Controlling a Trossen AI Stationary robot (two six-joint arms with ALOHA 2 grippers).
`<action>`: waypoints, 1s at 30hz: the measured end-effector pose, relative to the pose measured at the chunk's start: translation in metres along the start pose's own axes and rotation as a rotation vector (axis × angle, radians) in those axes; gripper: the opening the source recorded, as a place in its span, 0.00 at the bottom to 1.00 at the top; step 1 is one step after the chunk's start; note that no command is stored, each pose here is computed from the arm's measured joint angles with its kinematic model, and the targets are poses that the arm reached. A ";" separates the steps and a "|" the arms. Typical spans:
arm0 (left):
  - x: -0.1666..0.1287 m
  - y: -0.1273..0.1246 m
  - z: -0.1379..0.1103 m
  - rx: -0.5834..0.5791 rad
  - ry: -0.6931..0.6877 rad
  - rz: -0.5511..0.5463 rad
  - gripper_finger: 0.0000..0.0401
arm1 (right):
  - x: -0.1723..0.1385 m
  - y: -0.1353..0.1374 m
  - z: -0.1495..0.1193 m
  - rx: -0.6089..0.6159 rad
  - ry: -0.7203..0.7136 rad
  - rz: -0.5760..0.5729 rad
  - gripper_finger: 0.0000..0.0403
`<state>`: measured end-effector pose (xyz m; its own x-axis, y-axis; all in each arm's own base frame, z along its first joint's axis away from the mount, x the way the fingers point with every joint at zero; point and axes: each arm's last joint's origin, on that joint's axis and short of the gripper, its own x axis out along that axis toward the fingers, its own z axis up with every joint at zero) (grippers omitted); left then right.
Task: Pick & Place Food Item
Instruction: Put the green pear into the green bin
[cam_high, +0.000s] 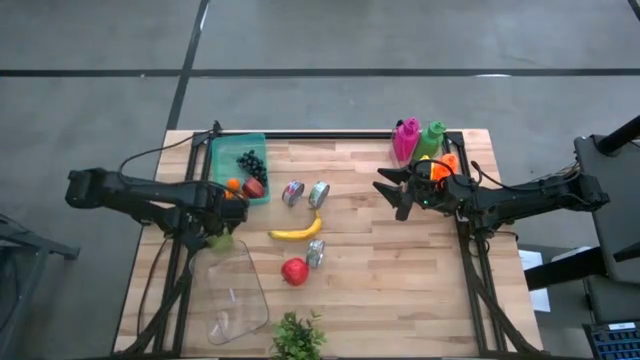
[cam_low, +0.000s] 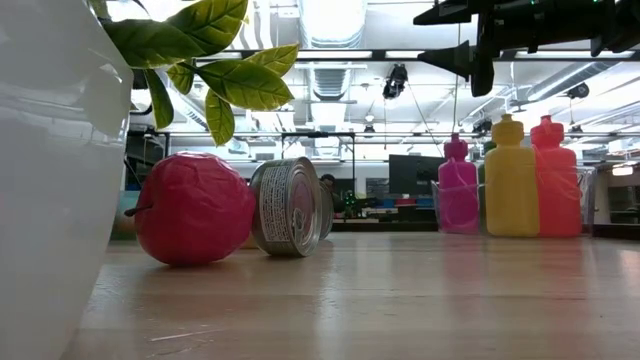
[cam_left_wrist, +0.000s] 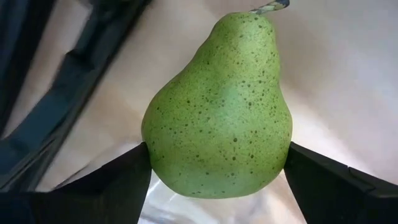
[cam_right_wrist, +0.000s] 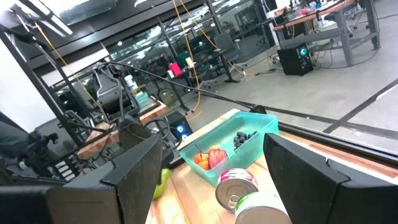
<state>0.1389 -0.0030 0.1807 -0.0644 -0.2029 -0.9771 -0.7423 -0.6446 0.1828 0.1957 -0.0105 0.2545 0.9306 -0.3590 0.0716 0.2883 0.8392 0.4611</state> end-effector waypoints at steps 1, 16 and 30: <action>-0.004 -0.001 -0.001 0.003 -0.006 -0.011 0.83 | 0.000 0.000 0.000 0.000 0.000 0.000 0.69; -0.041 0.000 -0.010 0.054 -0.007 -0.057 0.83 | 0.000 0.000 0.000 0.000 0.000 0.000 0.69; -0.106 -0.004 -0.010 0.247 -0.386 -0.424 0.83 | 0.000 0.000 0.000 0.000 0.000 0.000 0.69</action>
<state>0.1552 0.0134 0.2850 0.0681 0.3440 -0.9365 -0.8853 -0.4119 -0.2157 0.1957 -0.0105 0.2545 0.9304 -0.3595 0.0715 0.2887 0.8389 0.4614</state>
